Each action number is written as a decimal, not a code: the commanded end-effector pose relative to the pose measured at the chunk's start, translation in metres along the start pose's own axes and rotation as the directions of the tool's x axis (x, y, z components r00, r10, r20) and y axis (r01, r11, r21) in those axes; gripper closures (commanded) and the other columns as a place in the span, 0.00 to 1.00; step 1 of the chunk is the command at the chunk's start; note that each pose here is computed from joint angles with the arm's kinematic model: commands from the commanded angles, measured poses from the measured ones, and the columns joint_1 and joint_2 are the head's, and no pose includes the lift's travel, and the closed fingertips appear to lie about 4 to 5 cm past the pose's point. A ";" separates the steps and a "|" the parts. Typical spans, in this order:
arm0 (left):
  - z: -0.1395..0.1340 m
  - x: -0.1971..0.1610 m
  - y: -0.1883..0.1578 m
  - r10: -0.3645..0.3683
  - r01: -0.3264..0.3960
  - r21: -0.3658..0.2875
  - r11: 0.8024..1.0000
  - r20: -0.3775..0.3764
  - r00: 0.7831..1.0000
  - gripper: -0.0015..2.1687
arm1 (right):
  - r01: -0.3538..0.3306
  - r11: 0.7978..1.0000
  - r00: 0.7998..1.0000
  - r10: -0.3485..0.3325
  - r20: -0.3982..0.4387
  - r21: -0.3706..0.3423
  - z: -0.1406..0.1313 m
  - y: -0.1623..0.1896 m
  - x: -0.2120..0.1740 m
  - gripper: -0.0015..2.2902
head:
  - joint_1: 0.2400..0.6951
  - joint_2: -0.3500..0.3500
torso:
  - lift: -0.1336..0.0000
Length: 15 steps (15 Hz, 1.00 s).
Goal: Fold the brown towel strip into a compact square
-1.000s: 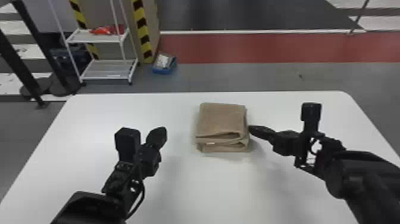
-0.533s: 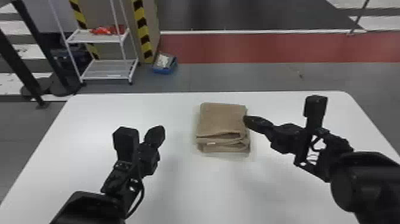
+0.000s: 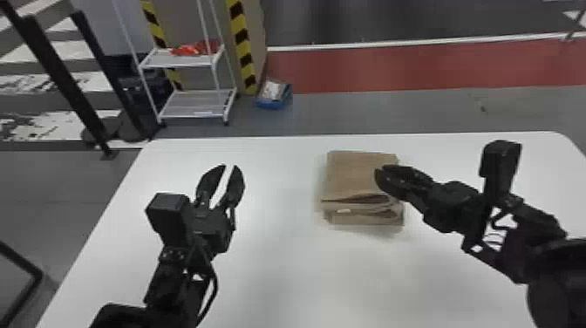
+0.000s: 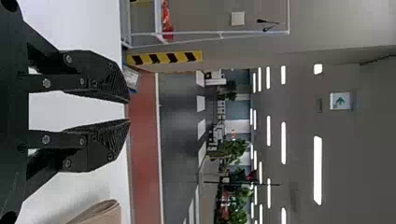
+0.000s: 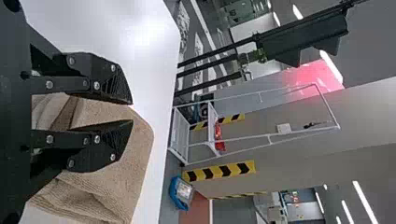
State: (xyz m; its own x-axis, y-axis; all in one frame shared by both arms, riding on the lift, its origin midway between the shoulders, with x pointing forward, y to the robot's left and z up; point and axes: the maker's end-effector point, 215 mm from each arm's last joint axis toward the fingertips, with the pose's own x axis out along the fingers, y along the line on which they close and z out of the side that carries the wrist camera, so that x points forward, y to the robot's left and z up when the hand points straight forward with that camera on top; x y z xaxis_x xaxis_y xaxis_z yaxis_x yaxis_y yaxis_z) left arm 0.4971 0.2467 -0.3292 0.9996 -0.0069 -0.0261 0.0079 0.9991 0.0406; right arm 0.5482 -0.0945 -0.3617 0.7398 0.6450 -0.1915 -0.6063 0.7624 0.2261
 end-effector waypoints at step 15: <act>0.034 -0.045 0.007 0.023 -0.020 -0.051 0.998 0.065 0.998 0.20 | 0.342 0.939 0.929 -0.329 0.171 -0.047 0.025 -0.066 -0.104 0.04 | 1.00 0.59 | 0.19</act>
State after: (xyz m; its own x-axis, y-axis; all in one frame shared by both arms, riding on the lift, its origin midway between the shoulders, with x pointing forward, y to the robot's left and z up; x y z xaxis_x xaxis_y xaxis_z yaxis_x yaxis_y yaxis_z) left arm 0.4592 0.2587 -0.2939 0.9987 0.0267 0.0427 -0.0265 0.9996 -0.0064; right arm 0.5267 -0.2102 -0.3374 0.9317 0.3480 -0.1037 -0.3359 0.9345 0.1179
